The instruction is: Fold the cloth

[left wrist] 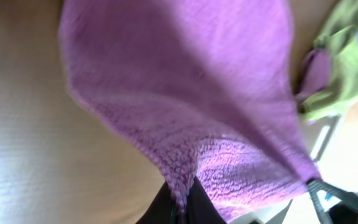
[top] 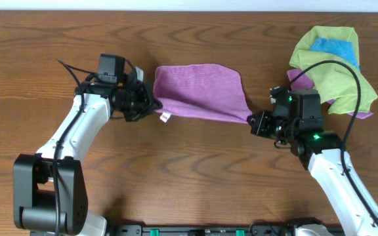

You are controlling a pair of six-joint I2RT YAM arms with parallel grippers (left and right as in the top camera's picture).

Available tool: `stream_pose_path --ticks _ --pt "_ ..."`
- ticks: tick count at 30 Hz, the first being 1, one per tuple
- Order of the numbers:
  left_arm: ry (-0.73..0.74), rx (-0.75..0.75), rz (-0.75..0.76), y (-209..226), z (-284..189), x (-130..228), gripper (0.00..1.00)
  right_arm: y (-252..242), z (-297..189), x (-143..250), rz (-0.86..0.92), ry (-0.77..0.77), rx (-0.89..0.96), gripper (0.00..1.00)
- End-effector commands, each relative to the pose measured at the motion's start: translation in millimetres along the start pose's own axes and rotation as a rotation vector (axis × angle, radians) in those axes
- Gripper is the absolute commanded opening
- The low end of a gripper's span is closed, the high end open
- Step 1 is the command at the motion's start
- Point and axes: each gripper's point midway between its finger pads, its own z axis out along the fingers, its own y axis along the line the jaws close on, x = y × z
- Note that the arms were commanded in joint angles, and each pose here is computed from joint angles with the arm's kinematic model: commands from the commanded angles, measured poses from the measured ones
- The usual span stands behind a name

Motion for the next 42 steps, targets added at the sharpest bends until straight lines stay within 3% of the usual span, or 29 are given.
stream_pose_path --ticks 1,11,23,27,33,36,42 --pt "-0.002 -0.098 0.096 17 -8 3 0.06 0 -9 3 -0.020 0.007 0.027 0.01" --pt "0.061 -0.196 0.099 38 -10 21 0.06 -27 -28 40 0.029 0.115 0.182 0.01" --pt "0.110 -0.227 0.124 30 4 42 0.06 -26 -28 34 0.019 0.088 0.180 0.01" --pt "0.138 -0.245 0.048 47 12 56 0.22 -26 -28 34 0.019 0.088 0.181 0.01" --pt "0.209 -0.124 0.009 52 32 81 0.38 -26 -28 34 0.019 0.088 0.180 0.01" --pt "0.222 -0.108 -0.011 55 36 87 0.54 -26 -28 34 0.019 0.088 0.180 0.01" --pt "0.238 -0.087 -0.045 64 43 98 0.73 -26 -28 34 0.019 0.088 0.180 0.01"
